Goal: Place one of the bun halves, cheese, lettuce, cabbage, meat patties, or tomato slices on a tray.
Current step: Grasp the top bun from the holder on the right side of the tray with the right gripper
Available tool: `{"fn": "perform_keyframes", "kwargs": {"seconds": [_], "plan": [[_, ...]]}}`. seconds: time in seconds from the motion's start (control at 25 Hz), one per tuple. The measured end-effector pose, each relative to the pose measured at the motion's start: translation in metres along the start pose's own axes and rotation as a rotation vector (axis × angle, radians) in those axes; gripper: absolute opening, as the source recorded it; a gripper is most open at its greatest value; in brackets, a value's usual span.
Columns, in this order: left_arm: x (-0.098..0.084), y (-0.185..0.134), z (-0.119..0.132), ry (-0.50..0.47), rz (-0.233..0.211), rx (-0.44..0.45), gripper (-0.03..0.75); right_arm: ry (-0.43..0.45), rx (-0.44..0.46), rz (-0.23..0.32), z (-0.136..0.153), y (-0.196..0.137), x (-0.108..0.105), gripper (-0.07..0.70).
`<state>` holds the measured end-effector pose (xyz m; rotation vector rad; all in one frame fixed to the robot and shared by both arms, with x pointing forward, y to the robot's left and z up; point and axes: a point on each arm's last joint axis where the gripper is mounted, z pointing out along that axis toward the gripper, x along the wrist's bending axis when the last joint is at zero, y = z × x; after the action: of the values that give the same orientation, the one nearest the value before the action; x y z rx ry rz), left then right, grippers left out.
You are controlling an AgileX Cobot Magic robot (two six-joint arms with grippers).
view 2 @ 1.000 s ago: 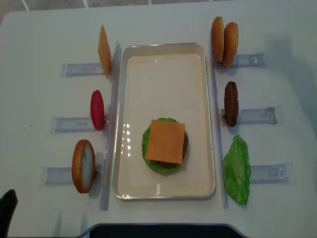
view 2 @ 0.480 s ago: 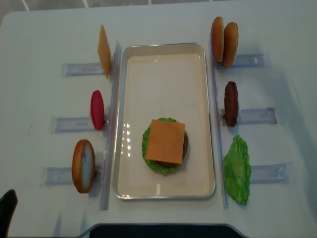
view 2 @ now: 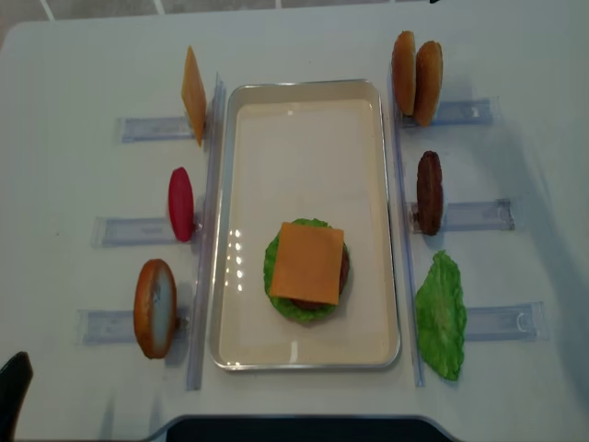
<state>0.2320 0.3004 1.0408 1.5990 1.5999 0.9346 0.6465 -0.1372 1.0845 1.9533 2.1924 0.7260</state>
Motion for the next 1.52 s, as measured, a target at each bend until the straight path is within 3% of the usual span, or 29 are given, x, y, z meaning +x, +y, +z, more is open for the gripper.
{"fn": "perform_keyframes", "kwargs": {"seconds": [0.84,1.52], "plan": [[0.0,0.0,0.0,0.0,0.0,0.0,0.517,-0.064,0.1,0.035,0.055,-0.005,-0.01,0.472],[0.0,0.0,0.0,0.0,0.0,0.0,0.517,-0.07,0.066,0.004,0.06,-0.004,-0.004,0.472]]}}
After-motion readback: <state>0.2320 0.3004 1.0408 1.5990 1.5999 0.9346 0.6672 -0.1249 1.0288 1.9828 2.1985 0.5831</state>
